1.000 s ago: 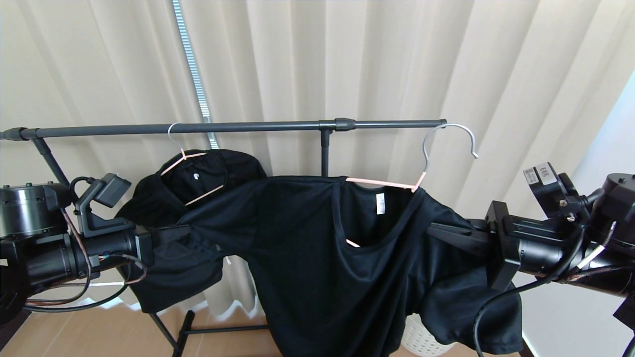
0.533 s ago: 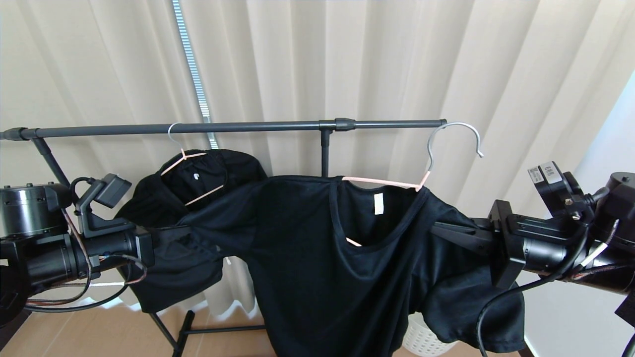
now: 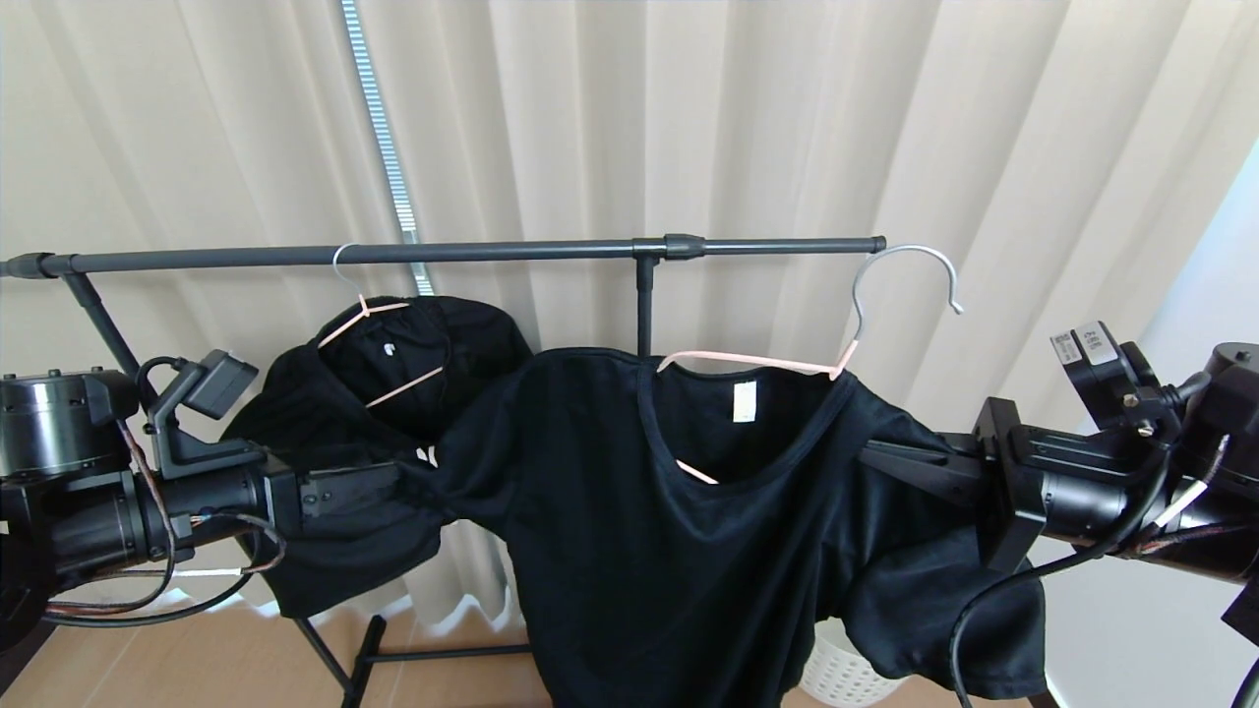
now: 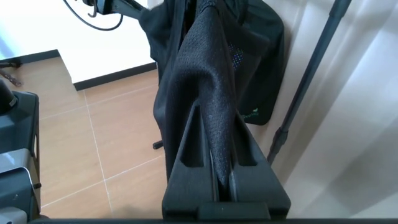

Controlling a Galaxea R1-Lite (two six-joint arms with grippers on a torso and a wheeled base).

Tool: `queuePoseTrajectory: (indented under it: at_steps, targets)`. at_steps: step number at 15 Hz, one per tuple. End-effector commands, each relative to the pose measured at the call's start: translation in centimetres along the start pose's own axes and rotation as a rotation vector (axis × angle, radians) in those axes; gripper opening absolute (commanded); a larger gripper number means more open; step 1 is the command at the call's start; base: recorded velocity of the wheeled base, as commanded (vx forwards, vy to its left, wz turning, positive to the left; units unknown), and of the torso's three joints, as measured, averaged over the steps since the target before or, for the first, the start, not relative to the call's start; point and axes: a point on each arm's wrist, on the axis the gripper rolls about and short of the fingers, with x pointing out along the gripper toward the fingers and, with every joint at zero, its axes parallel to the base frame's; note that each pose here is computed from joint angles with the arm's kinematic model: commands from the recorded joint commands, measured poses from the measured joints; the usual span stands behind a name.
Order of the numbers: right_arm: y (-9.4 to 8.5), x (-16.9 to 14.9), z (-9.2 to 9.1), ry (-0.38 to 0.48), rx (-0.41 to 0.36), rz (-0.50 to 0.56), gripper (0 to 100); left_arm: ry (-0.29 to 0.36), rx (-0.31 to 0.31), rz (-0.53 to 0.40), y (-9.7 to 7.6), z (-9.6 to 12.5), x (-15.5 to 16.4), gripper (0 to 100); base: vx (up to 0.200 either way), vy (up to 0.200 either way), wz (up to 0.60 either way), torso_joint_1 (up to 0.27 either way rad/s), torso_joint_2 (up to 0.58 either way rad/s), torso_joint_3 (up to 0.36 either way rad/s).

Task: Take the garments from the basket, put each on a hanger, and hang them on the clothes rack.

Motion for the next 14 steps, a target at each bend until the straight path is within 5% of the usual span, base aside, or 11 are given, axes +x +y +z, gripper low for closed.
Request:
queuePoseTrajectory:
  at_steps: [1, 5, 7, 10, 11, 12, 14]
  targets:
    - [0.1, 0.1, -0.1, 0.002, 0.002, 0.005, 0, -0.042, -0.016, -0.048, -1.9, 1.4, -0.6, 100, 0.0, 0.0, 0.0, 0.0, 0.0, 0.0]
    - [0.6, 0.9, -0.7, 0.023, 0.02, 0.044, 0, -0.085, 0.005, -0.129, -4.8, 5.8, -0.6, 100, 0.0, 0.0, 0.0, 0.0, 0.0, 0.0]
    - [1.4, 1.6, -1.2, 0.039, 0.029, 0.083, 0, -0.009, 0.001, -0.18, -7.7, 9.2, -1.0, 100, 0.0, 0.0, 0.0, 0.0, 0.0, 0.0]
    - [2.5, 2.3, -1.7, 0.055, 0.036, 0.131, 0, 0.091, 0.172, -0.113, -11.6, 11.3, 0.2, 100, 0.0, 0.0, 0.0, 0.0, 0.0, 0.0]
    - [2.5, 2.3, -1.7, 0.055, 0.036, 0.132, 0, 0.093, 0.184, -0.112, -11.8, 11.3, 0.2, 100, 0.0, 0.0, 0.0, 0.0, 0.0, 0.0]
    - [2.9, 2.5, -2.0, 0.065, 0.041, 0.148, 0, 0.134, 0.283, -0.137, -13.9, 10.5, 1.5, 100, 0.0, 0.0, 0.0, 0.0, 0.0, 0.0]
    - [3.2, 2.7, -2.1, 0.07, 0.043, 0.163, 0, 0.165, 0.386, -0.189, -14.7, 9.6, 2.5, 100, 0.0, 0.0, 0.0, 0.0, 0.0, 0.0]
